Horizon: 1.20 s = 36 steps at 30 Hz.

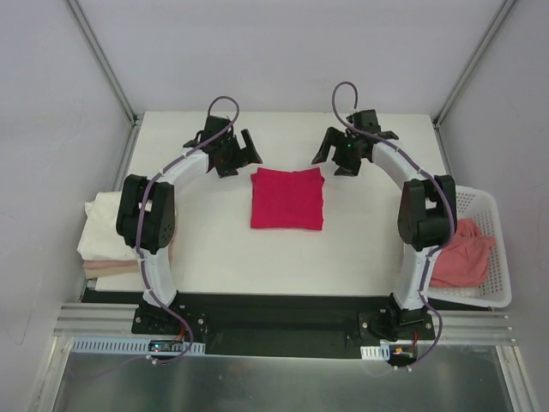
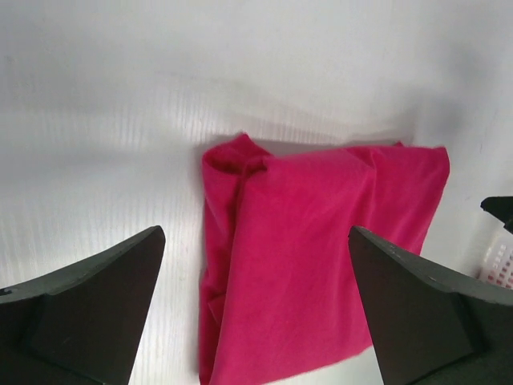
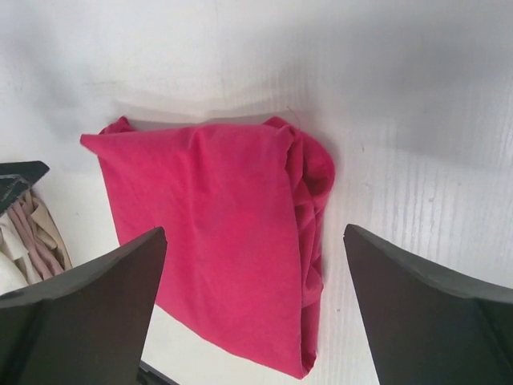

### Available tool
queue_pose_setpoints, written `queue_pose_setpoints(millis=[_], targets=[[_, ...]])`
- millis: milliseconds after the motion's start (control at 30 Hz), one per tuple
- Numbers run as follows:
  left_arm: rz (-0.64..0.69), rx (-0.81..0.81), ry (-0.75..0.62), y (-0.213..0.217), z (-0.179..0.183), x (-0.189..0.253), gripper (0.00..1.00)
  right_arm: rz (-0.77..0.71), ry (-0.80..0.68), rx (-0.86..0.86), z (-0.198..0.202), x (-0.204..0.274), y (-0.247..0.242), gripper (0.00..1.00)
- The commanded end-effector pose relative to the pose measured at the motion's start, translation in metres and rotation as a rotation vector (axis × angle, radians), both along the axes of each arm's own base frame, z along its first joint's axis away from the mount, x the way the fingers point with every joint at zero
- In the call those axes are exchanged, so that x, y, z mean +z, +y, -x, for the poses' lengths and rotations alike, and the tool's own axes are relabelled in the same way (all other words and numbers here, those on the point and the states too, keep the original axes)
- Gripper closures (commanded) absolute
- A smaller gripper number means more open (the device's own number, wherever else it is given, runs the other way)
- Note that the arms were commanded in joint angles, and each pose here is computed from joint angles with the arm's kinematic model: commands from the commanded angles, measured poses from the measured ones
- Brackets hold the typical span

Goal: Fold and stack the t-shirts
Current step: Fold the long partially folded tshirt into a neat square

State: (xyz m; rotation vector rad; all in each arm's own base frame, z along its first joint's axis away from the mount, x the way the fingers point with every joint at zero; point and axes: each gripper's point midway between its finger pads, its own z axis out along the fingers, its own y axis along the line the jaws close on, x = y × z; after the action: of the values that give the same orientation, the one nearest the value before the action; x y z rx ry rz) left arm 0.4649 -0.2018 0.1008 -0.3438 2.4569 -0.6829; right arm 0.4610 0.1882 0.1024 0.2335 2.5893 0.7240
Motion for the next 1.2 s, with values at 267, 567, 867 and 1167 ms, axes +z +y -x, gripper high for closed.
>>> queue_pose_setpoints(millis=[267,567,867,1167], targets=[[0.107,-0.131,0.112,-0.018,0.083,-0.003,0.01,-0.028,-0.131,0.149,0.118,0.049,0.012,0.03],[0.047,-0.137,0.222,-0.020,0.101,-0.052,0.12,0.066,-0.199,0.129,0.209,0.050,-0.030,0.03],[-0.073,-0.131,0.314,-0.021,0.094,-0.090,0.44,0.146,-0.264,0.084,0.258,0.063,-0.067,0.03],[-0.217,-0.159,0.359,-0.032,0.105,-0.106,0.65,0.191,-0.307,0.068,0.275,0.072,-0.084,0.03]])
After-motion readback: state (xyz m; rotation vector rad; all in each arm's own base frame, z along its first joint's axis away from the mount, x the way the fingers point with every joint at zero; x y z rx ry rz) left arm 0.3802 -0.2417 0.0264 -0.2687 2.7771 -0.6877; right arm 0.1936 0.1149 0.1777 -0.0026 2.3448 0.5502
